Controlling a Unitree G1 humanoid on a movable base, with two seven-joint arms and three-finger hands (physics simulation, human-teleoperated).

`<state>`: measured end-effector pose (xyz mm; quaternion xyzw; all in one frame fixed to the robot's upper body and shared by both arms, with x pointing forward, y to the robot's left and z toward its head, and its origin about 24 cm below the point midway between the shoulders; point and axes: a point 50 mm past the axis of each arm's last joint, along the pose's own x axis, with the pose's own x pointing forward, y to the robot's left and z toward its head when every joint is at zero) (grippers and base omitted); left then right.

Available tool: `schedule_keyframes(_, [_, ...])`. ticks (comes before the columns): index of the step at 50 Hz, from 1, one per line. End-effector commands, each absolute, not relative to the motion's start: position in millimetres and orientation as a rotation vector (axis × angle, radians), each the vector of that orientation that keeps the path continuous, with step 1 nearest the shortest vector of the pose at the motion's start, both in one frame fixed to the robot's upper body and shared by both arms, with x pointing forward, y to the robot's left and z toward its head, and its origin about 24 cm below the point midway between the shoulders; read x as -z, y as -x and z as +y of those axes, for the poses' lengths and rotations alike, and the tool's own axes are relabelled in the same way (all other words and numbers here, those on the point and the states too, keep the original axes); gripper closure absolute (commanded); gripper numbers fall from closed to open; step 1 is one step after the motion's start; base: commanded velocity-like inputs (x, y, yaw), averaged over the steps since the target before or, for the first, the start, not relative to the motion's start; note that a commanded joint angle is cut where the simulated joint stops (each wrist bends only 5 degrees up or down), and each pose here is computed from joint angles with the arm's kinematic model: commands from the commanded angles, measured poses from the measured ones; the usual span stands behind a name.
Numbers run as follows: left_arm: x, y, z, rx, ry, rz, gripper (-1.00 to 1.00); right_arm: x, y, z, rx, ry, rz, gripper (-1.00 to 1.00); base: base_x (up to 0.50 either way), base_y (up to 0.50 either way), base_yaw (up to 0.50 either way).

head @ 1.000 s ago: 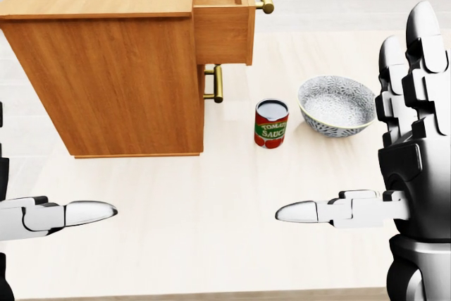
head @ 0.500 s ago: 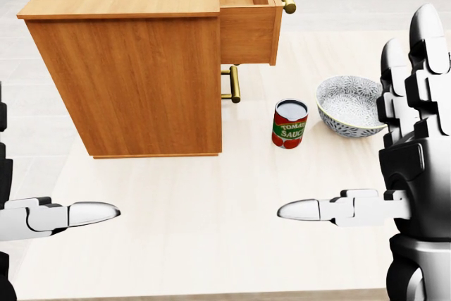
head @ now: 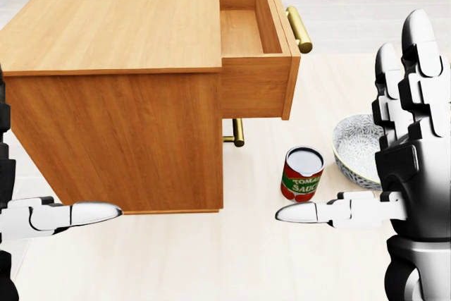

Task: Close the top drawer of the cabinet.

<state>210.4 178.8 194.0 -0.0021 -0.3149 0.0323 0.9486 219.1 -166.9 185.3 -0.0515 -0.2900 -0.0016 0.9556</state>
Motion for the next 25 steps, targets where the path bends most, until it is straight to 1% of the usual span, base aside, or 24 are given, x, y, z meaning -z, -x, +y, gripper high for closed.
schedule_keyframes(1, [-194.2, -210.2, 178.2, -0.065, 0.002, -0.642, -1.0, -183.8, -218.9, -166.6, 0.0, 0.106, -0.582, -1.0, 0.5, 0.0, 0.0])
schedule_keyframes(15, [-193.1, -210.4, 177.3, -0.061, 0.0, -0.637, -1.0, -183.6, -220.9, -169.1, 0.018, 0.102, -0.58, -1.0, 0.48, 0.0, 0.0])
schedule_keyframes(25, [-191.2, -211.1, 177.6, -0.06, -0.001, -0.627, -1.0, -180.8, -223.5, -170.4, 0.036, 0.102, -0.565, -1.0, 0.02, 0.0, 0.0])
